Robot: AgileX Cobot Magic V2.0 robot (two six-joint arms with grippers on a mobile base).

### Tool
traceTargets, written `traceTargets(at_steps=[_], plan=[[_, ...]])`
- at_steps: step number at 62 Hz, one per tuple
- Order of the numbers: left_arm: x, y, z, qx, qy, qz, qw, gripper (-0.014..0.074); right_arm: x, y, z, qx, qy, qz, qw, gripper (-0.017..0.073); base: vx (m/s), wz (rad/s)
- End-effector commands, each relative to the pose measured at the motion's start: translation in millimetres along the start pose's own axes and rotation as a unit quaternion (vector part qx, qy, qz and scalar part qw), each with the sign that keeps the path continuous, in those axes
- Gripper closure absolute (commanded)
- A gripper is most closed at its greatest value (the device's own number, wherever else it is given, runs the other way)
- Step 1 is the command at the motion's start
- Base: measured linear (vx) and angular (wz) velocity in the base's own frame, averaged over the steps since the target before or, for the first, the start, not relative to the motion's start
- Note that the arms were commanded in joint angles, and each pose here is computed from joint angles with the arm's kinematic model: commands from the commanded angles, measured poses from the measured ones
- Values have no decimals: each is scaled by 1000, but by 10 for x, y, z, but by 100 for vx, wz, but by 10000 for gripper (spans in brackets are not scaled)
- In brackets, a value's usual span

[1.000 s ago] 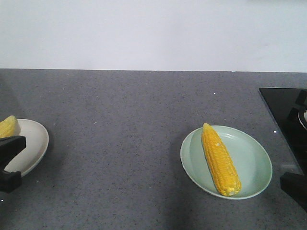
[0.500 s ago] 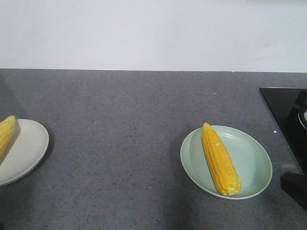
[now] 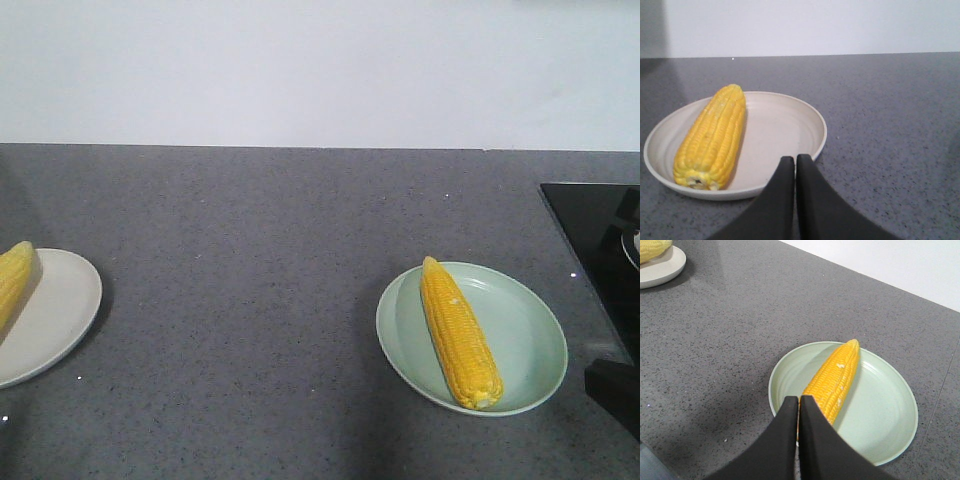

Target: Distribute corn equally

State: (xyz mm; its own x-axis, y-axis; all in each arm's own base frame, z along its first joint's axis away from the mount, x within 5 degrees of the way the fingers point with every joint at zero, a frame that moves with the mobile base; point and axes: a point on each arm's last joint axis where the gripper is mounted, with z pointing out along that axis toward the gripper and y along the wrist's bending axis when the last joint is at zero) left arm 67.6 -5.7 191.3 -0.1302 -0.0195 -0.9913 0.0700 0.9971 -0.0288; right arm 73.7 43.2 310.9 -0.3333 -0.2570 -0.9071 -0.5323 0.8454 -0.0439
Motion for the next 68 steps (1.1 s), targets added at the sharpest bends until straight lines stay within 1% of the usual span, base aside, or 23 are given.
traceTargets(at_steps=[1, 11, 18, 21, 27, 34, 37, 41, 68], plan=[[-52, 31, -16, -18, -38, 24, 999, 601, -125, -28, -32, 14, -39, 2, 999, 564, 0, 0], [-69, 30, -40, -19, -54, 39, 998, 601, -125, -28, -32, 14, -39, 2, 999, 564, 0, 0], [-78, 28, -54, -20, -63, 58, 996, 601, -125, -28, -32, 14, -39, 2, 999, 564, 0, 0], [-84, 28, -64, -20, -68, 59, 996, 601, -125, -28, -32, 14, -39, 2, 999, 564, 0, 0], [-115, 30, -96, -23, -92, 61, 994, 601, -125, -28, -32, 14, -39, 2, 999, 564, 0, 0], [-169, 35, -149, -29, -134, 65, 988, 601, -125, -28, -32, 14, -39, 2, 999, 564, 0, 0], [-188, 38, -164, -33, -148, 72, 986, 601, -125, -28, -32, 14, -39, 2, 999, 564, 0, 0], [-205, 43, -166, -36, -156, 72, 984, 601, -125, -27, -32, 14, -38, 2, 999, 564, 0, 0], [-205, 43, -166, -36, -156, 70, 985, 601, -125, -27, -32, 14, -38, 2, 999, 564, 0, 0]])
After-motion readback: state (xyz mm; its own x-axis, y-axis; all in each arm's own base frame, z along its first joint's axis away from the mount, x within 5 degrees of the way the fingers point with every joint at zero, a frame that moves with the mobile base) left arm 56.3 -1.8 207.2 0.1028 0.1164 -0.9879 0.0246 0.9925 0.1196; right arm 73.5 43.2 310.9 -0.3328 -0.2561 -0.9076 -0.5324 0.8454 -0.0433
